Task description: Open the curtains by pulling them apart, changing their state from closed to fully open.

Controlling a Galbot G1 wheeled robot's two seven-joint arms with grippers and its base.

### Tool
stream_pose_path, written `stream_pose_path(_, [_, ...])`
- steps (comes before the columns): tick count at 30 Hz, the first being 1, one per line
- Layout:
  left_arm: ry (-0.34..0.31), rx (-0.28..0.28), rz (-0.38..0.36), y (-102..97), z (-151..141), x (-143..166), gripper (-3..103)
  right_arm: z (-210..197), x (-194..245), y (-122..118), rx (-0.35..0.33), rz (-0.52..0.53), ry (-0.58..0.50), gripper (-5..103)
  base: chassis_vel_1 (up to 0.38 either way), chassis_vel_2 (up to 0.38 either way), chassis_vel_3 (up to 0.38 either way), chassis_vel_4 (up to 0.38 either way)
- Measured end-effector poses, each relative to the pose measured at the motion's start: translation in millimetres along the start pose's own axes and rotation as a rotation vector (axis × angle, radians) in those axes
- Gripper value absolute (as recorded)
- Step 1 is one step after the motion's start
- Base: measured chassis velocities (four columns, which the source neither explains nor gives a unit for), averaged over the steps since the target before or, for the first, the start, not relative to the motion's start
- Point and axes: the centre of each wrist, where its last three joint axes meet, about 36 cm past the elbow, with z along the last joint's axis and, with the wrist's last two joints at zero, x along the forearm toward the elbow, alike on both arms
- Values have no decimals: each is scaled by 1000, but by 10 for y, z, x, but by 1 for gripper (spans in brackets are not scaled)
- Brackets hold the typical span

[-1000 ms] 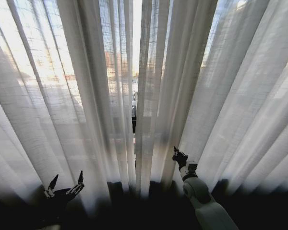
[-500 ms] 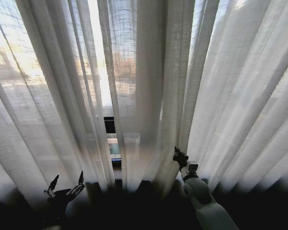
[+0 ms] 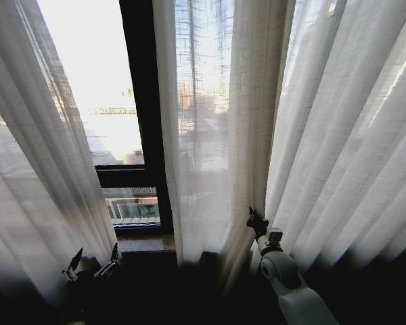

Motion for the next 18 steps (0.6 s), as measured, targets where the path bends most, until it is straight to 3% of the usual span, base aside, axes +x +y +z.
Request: stream_pose_path(18, [-3,2,-2,11,-9,12,100,-9,6,-23,4,5,-3,0,-346,-350,345,355])
